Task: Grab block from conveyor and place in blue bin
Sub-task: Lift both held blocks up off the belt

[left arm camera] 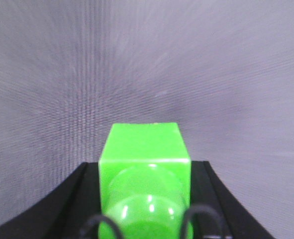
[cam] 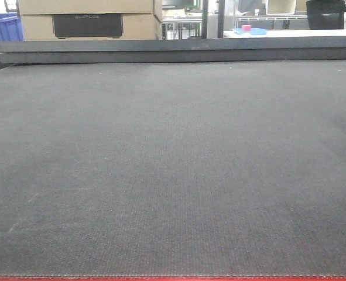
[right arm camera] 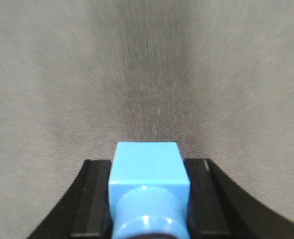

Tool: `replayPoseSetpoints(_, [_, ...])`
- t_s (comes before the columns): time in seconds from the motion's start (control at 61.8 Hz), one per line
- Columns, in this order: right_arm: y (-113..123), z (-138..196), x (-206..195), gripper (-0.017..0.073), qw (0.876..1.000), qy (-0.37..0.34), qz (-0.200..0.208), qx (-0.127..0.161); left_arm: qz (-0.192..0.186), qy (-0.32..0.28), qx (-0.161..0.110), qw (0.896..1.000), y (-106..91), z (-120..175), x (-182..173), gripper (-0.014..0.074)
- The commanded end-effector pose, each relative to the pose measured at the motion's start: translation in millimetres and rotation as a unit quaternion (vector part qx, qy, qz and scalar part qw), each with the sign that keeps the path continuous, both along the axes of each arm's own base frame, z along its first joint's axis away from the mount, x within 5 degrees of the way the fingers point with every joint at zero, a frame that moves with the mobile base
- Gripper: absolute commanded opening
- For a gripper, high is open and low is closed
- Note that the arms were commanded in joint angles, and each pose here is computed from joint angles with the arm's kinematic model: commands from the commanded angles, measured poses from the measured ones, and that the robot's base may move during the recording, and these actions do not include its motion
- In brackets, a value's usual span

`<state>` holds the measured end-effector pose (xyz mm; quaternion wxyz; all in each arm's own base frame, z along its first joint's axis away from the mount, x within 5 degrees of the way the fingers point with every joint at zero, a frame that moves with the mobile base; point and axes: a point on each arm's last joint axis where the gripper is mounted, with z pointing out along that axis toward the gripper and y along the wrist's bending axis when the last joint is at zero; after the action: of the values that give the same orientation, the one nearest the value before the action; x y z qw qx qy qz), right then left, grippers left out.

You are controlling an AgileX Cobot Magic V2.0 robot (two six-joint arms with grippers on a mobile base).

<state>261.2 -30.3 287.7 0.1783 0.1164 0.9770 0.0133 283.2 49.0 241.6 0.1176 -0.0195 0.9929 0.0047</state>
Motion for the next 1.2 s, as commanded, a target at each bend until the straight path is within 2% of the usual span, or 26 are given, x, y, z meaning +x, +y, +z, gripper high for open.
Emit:
replayPoseSetpoints(0.0, [1,17,-8,-0.016,0.999,-0.05,0.014,-0.015,0.012,-0.076,-0.005,0.997,-4.1,31,-8,-0.0111])
replayPoseSetpoints(0.081, [1,27,-12,-0.016,0.995,-0.089,0.033,-0.03,0.016,-0.142,0.0,0.99,-6.2,51,-15,-0.0111])
replayPoseSetpoints(0.194, [5,33,-21,-0.016,0.988,-0.144,0.046,-0.044,0.026,-0.246,0.004,0.969,-9.3,74,-26,-0.0111])
replayPoseSetpoints(0.291, [7,29,-31,-0.016,0.982,-0.175,0.047,-0.048,0.041,-0.336,-0.001,0.941,-12.9,90,-41,-0.0111])
replayPoseSetpoints(0.324, [8,25,-35,-0.016,0.981,-0.181,0.046,-0.049,0.044,-0.348,-0.003,0.937,-14.0,92,-45,-0.0111])
replayPoseSetpoints(0.372, [9,21,-40,-0.016,0.977,-0.2,0.046,-0.052,0.05,-0.381,-0.007,0.923,-16.3,97,-55,-0.0111])
replayPoseSetpoints(0.453, [10,12,-52,-0.016,0.971,-0.226,0.044,-0.056,0.05,-0.406,-0.013,0.912,-21.5,100,-69,-0.0111])
replayPoseSetpoints(0.55, [11,4,-68,-0.016,0.964,-0.253,0.045,-0.064,0.039,-0.422,-0.023,0.906,-30.6,100,-86,-0.0111])
replayPoseSetpoints(0.648, [13,0,-85,-0.016,0.959,-0.272,0.044,-0.067,0.009,-0.435,-0.04,0.899,-45.8,98,-102,-0.0111])
replayPoseSetpoints(0.777, [15,9,-106,-0.016,0.947,-0.311,0.043,-0.073,-0.035,-0.47,-0.06,0.88,-62.8,102,-124,-0.0111])
replayPoseSetpoints(0.874, [17,23,-124,-0.016,0.929,-0.359,0.041,-0.08,-0.052,-0.504,-0.068,0.86,-67.1,112,-143,-0.0111])
replayPoseSetpoints(0.923, [18,31,-133,-0.016,0.918,-0.386,0.039,-0.084,-0.058,-0.518,-0.062,0.851,-66.6,117,-151,-0.0111])
replayPoseSetpoints(0.955, [19,36,-140,-0.016,0.91,-0.404,0.038,-0.087,-0.063,-0.529,-0.05,0.845,-65.3,120,-157,-0.0111])
replayPoseSetpoints(1.068, [21,49,-161,-0.016,0.882,-0.46,0.035,-0.095,-0.091,-0.555,0.021,0.827,-59.1,127,-172,-0.0111])
replayPoseSetpoints(1.117, [22,54,-169,-0.016,0.869,-0.484,0.034,-0.099,-0.095,-0.566,0.034,0.818,-57.7,130,-177,-0.0111])
replayPoseSetpoints(1.182, [23,64,-181,-0.016,0.847,-0.52,0.031,-0.104,-0.094,-0.577,0.034,0.811,-57.3,133,-183,-0.0111])
